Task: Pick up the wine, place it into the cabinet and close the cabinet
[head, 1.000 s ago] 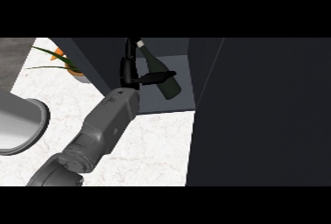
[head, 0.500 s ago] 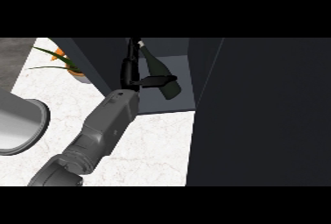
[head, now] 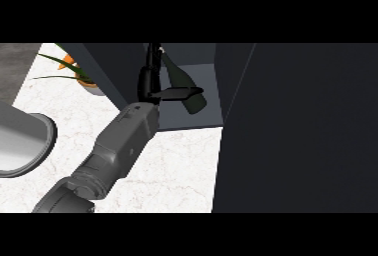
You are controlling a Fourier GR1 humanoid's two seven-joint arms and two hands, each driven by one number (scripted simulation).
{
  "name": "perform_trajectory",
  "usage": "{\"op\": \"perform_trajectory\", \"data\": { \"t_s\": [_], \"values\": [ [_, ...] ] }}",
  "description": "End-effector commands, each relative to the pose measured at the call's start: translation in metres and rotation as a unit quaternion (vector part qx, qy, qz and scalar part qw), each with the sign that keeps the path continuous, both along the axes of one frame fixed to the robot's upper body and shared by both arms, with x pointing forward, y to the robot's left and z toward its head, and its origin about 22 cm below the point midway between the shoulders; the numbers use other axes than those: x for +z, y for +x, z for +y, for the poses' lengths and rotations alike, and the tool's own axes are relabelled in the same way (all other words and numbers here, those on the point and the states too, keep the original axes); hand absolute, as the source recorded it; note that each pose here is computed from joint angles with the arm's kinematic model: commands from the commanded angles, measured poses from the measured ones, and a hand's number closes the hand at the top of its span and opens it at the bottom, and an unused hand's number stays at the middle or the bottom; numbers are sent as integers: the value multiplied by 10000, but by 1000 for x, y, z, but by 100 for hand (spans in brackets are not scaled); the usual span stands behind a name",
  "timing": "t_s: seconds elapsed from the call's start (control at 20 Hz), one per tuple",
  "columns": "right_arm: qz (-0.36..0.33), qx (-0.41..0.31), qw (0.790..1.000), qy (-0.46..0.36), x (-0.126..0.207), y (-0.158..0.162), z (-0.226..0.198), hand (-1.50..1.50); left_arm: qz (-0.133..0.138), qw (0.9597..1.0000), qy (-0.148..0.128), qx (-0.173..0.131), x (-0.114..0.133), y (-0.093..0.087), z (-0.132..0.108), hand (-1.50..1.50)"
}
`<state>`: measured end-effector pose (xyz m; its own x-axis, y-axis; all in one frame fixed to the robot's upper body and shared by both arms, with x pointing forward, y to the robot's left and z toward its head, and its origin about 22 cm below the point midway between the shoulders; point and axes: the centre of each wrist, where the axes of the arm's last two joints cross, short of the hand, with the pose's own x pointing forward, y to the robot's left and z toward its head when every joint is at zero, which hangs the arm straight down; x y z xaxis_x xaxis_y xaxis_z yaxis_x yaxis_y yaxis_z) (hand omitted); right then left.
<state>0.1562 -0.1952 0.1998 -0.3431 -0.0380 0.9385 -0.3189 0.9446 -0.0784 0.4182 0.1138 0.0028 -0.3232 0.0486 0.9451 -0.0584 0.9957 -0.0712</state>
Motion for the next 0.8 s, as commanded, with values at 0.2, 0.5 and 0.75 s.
{"op": "perform_trajectory", "data": {
  "t_s": [0.2,0.5,0.75],
  "values": [
    [6,19,9999,171,6,-25,-2,-150,176,9990,-409,92,-25,-14,12,-150],
    [-28,-26,9999,95,4,-10,-2,-150,221,9984,-516,73,-25,-16,9,-150],
    [-104,-127,9998,63,11,-3,0,-150,219,9981,-511,-266,-34,-33,0,-150]
  ]
}}
